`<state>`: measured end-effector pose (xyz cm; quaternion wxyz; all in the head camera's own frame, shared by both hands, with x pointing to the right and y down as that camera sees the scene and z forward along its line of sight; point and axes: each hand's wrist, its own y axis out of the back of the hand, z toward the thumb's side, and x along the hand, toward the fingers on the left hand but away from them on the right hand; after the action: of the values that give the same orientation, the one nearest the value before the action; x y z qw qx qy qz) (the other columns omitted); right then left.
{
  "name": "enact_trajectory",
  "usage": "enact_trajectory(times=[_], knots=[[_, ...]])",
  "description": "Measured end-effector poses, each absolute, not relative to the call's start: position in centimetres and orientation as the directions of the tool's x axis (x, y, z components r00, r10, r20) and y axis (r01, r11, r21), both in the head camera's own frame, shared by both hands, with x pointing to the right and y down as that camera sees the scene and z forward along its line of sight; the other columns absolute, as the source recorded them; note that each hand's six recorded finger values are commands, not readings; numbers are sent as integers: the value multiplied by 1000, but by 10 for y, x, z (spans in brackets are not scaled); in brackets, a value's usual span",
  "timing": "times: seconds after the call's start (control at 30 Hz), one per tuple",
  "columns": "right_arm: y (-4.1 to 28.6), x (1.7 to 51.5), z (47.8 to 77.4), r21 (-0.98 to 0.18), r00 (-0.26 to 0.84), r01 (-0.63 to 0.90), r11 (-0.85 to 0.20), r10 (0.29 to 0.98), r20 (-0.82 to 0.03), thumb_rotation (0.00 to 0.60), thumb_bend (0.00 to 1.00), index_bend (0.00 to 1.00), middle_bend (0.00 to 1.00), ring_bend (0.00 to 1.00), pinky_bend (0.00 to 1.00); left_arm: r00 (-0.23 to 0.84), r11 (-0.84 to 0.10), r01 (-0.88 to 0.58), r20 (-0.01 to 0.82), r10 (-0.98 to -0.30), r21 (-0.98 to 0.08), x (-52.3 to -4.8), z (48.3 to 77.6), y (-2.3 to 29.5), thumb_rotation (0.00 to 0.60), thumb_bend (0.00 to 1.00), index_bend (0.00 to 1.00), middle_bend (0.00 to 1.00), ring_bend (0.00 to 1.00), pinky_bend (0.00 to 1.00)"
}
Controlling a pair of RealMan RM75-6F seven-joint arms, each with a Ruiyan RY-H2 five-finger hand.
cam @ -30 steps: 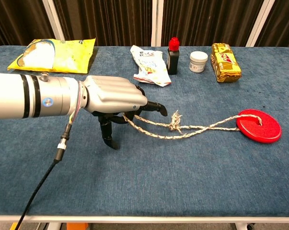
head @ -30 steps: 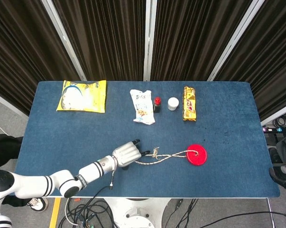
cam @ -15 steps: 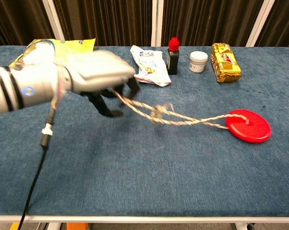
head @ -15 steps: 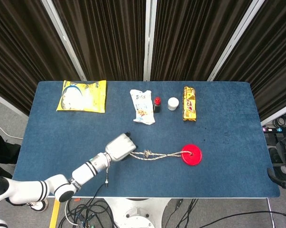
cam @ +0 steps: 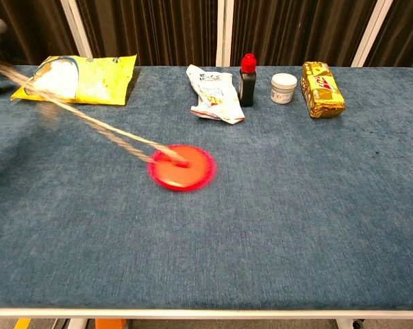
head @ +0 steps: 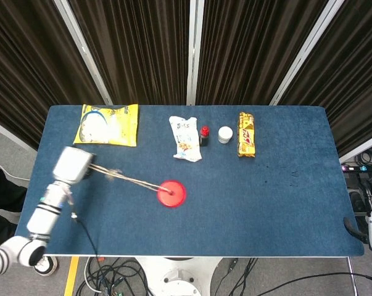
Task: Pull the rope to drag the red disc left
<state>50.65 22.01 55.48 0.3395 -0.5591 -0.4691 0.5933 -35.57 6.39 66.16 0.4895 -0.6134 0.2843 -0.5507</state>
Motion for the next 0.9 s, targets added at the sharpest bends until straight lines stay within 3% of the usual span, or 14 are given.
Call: enact_trajectory(times=[0.17,0.33,0.63,0.9], knots=[[219,501,556,-935,-133,117,-334,928,-348,600,216,0,22,0,0,49,-314,207,331,-942,-927,-430,635,58,600,316,756,968,729,578],[219,497,557,-935,-124,115,-336,929,-349,600,217,0,22,0,0,-24,-298,211,300,-954,-931,-459,621,61,600,317,762,962,728,574],[219,496,558,-933,-125,113,-341,927,-354,600,216,0,22,0,0,-13,-296,169,298,-954,-940,-451,621,66,600,324,762,961,728,570],[219,495,560,-931,-124,119,-346,925,-359,600,216,0,23,0,0,198,-277,1,272,-942,-961,-361,624,54,600,326,748,924,713,566]])
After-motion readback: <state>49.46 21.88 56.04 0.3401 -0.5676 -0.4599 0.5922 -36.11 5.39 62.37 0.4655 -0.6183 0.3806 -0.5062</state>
